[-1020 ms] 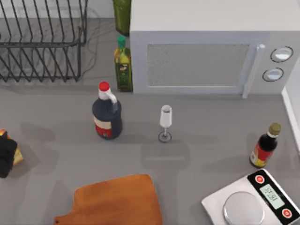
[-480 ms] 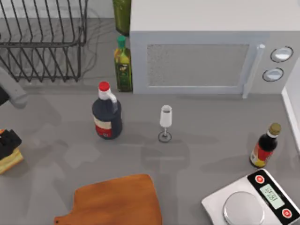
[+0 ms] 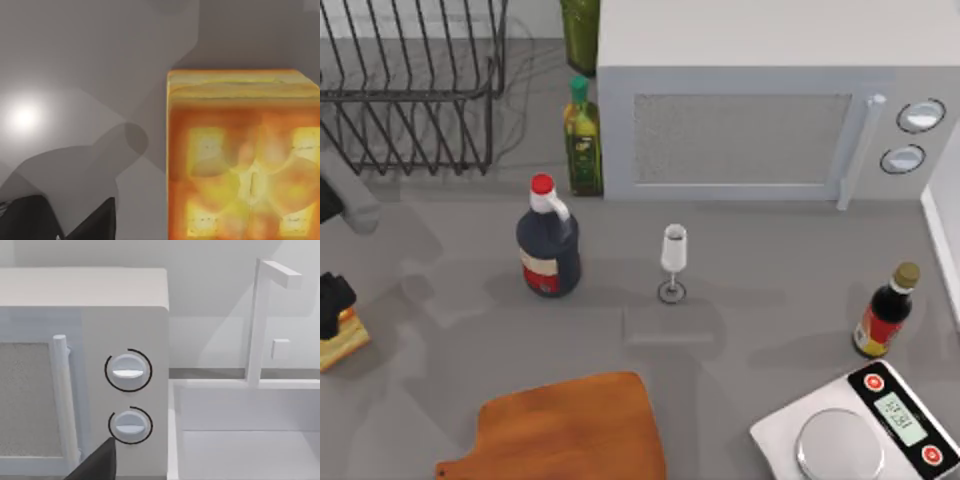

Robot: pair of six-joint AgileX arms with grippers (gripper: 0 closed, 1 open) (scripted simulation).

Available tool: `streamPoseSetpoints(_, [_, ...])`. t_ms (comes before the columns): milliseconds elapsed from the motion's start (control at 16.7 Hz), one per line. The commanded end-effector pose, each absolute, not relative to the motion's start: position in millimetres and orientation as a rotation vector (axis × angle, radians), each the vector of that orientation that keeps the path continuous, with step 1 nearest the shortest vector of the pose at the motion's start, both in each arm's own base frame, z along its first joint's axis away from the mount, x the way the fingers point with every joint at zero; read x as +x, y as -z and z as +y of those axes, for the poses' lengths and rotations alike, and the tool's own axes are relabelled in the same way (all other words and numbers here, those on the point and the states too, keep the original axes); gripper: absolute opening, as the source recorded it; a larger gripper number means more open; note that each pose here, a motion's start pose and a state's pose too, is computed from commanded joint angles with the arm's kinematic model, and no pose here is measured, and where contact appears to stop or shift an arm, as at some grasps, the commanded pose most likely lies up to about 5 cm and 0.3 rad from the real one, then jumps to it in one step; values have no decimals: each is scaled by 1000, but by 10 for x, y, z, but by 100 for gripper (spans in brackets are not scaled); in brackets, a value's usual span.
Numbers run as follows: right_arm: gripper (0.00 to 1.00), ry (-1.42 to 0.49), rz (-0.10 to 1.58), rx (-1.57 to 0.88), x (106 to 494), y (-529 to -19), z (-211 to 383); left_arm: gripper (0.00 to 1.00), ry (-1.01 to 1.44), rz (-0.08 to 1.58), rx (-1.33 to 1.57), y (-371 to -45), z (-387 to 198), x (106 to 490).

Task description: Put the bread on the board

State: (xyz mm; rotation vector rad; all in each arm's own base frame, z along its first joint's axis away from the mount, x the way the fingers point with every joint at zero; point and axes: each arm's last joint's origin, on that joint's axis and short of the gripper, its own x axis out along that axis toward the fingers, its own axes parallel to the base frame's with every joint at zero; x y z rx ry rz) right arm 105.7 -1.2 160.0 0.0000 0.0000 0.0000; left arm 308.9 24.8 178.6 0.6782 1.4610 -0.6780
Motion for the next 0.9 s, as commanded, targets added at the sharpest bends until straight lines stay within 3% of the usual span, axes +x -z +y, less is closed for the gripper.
streamPoseSetpoints(240, [100, 0, 0, 0, 1057, -1600, -12, 100, 680, 1464, 677, -1730, 237, 3083])
streamPoseSetpoints(660, [100, 0, 0, 0, 1057, -1600, -12, 100, 675, 1457, 679, -1130, 247, 3096])
streamPoseSetpoints(900, [100, 0, 0, 0, 1057, -1600, -12, 100, 678, 1461, 678, -1086, 248, 3089])
